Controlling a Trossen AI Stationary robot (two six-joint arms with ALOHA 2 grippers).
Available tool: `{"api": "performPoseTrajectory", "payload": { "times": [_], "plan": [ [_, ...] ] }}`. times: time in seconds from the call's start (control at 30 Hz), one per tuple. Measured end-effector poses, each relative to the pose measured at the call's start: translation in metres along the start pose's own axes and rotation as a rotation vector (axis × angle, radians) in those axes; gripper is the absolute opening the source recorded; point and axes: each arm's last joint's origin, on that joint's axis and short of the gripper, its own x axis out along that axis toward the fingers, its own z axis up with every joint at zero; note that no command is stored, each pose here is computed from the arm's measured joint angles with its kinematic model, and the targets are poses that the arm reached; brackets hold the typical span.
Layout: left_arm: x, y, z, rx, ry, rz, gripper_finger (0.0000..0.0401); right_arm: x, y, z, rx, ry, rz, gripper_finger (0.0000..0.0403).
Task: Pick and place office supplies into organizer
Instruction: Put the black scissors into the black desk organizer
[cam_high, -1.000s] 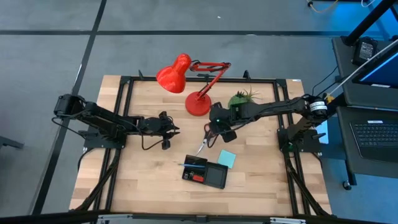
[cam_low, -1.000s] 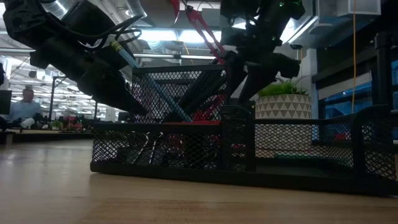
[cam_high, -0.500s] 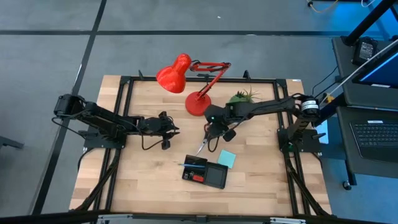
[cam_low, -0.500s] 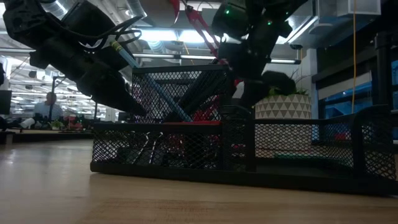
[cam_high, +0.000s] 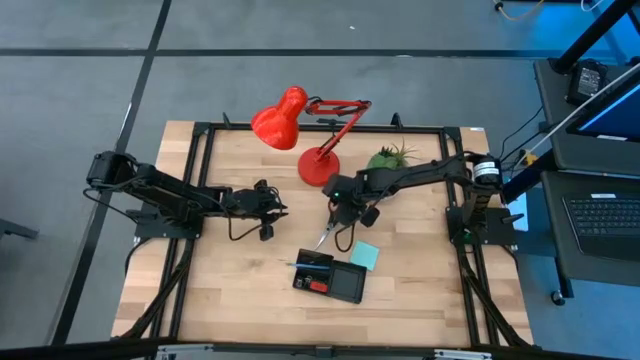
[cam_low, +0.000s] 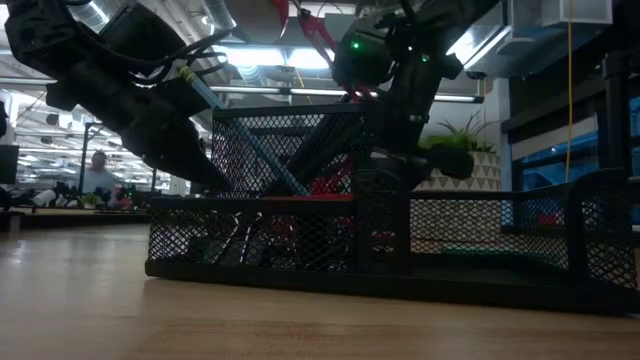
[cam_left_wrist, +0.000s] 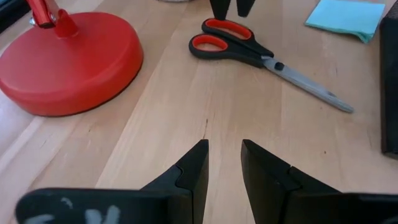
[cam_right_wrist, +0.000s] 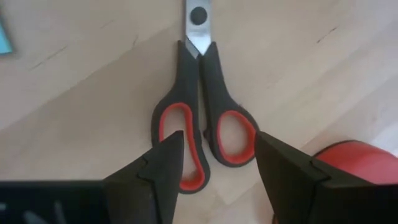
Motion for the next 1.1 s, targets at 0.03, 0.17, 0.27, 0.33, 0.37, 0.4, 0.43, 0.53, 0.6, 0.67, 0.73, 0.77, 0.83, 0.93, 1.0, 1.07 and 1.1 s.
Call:
{"api": "performPoseTrajectory", "payload": {
  "times": [0.03, 0.17, 0.27, 0.33, 0.37, 0.4, 0.43, 0.53, 0.6, 0.67, 0.73, 0.77, 0.83, 0.93, 1.0, 1.07, 1.1],
  "plan": [
    [0.000, 0.000, 0.000, 0.001, 0.005, 0.001, 0.0088, 0.000, 0.000, 0.000, -0.001, 0.001, 0.000, 0.0197],
    [0.000, 0.000, -0.002, 0.005, 0.019, 0.003, 0.0088, 0.000, -0.001, 0.000, -0.003, -0.004, -0.011, 0.0197],
    [0.000, 0.000, -0.002, 0.007, 0.021, 0.003, 0.0088, 0.000, -0.002, 0.000, -0.011, -0.005, -0.013, 0.0197],
    [0.000, 0.000, -0.002, 0.007, 0.021, 0.003, 0.0088, 0.002, -0.001, -0.001, -0.032, -0.002, -0.007, 0.0197],
    [0.000, 0.000, -0.002, 0.007, 0.021, 0.003, 0.0088, 0.003, -0.001, -0.001, -0.040, 0.001, 0.000, 0.0197],
    [0.000, 0.000, -0.002, 0.007, 0.022, 0.004, 0.0088, 0.005, 0.000, -0.001, -0.047, 0.002, 0.002, 0.0197],
    [0.000, 0.000, -0.002, 0.007, 0.022, 0.003, 0.0088, 0.006, -0.001, -0.001, -0.052, 0.001, 0.000, 0.0197],
    [0.000, 0.000, -0.002, 0.007, 0.022, 0.003, 0.0088, 0.011, 0.000, -0.001, -0.053, 0.006, 0.010, 0.0197],
    [0.000, 0.000, -0.002, 0.007, 0.022, 0.004, 0.0088, 0.015, 0.001, -0.003, -0.052, 0.012, 0.022, 0.0197],
    [0.000, 0.000, -0.002, 0.007, 0.023, 0.003, 0.0088, 0.021, 0.000, -0.004, -0.049, 0.012, 0.019, 0.0197],
    [0.000, 0.000, -0.002, 0.005, 0.024, 0.004, 0.0088, 0.027, 0.001, -0.008, -0.042, 0.025, 0.043, 0.0197],
    [0.000, 0.000, -0.002, 0.005, 0.024, 0.004, 0.0088, 0.029, 0.001, -0.009, -0.035, 0.026, 0.048, 0.0197],
    [0.000, 0.000, -0.002, 0.004, 0.024, 0.004, 0.0088, 0.033, 0.000, -0.012, -0.021, 0.028, 0.058, 0.0197],
    [0.000, 0.000, -0.002, 0.005, 0.023, 0.005, 0.0088, 0.038, 0.000, -0.017, 0.019, 0.029, 0.076, 0.0197],
    [0.000, 0.000, -0.002, 0.004, 0.021, 0.005, 0.0088, 0.038, -0.001, -0.018, 0.040, 0.021, 0.081, 0.0197],
    [0.000, 0.000, -0.002, 0.004, 0.022, 0.005, 0.0088, 0.039, -0.001, -0.020, 0.085, 0.002, 0.091, 0.0197],
    [0.000, 0.000, -0.002, 0.004, 0.021, 0.005, 0.0088, 0.039, -0.001, -0.021, 0.113, -0.007, 0.098, 0.0197]
  ]
}}
